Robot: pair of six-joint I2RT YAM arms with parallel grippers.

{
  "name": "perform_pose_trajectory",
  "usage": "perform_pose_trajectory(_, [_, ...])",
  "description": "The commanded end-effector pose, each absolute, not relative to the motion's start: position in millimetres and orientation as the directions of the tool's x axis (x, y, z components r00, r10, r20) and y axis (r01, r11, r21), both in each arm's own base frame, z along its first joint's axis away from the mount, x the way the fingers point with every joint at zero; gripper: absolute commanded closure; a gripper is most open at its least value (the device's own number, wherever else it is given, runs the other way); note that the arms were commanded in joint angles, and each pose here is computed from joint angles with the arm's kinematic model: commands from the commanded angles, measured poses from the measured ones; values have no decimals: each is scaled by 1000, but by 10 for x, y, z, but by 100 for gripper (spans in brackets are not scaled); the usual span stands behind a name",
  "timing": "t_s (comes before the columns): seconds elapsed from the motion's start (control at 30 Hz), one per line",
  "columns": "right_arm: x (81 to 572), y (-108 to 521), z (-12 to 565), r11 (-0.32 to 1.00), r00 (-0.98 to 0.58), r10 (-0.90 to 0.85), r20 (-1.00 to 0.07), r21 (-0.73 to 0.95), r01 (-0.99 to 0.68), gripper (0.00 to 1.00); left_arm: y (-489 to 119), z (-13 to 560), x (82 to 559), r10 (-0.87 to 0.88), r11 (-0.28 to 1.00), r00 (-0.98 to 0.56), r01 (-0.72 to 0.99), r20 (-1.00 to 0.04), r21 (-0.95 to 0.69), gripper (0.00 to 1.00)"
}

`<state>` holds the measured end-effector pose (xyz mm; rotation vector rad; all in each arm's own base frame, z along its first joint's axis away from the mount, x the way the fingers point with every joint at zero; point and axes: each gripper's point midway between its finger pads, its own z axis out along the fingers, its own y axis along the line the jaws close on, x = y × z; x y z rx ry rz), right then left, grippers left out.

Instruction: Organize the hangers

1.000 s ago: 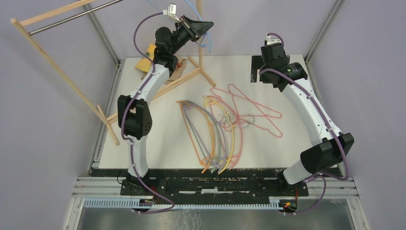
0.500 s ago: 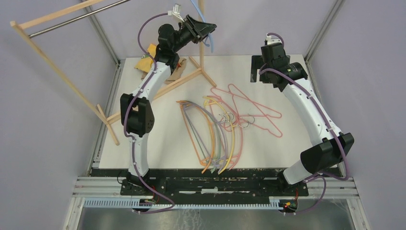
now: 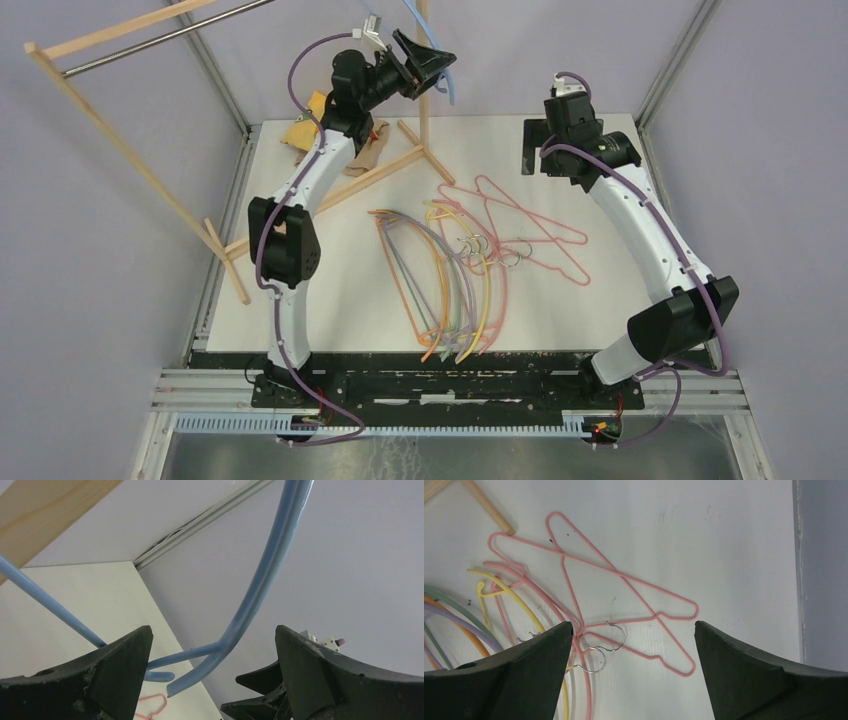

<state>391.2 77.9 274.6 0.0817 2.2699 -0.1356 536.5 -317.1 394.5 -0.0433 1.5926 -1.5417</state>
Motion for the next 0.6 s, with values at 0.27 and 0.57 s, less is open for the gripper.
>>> perform_pose_trajectory(0.27, [3861, 849, 2840, 998, -617, 20, -787, -19, 57, 0, -2314, 4235, 5217, -605, 429, -410, 554, -682, -713, 1])
perform_pose_trajectory(0.57, [3820, 925, 2753, 999, -640, 30, -768, 14, 31, 0, -2126, 4529, 5242, -638, 437, -306, 611, -706, -660, 1])
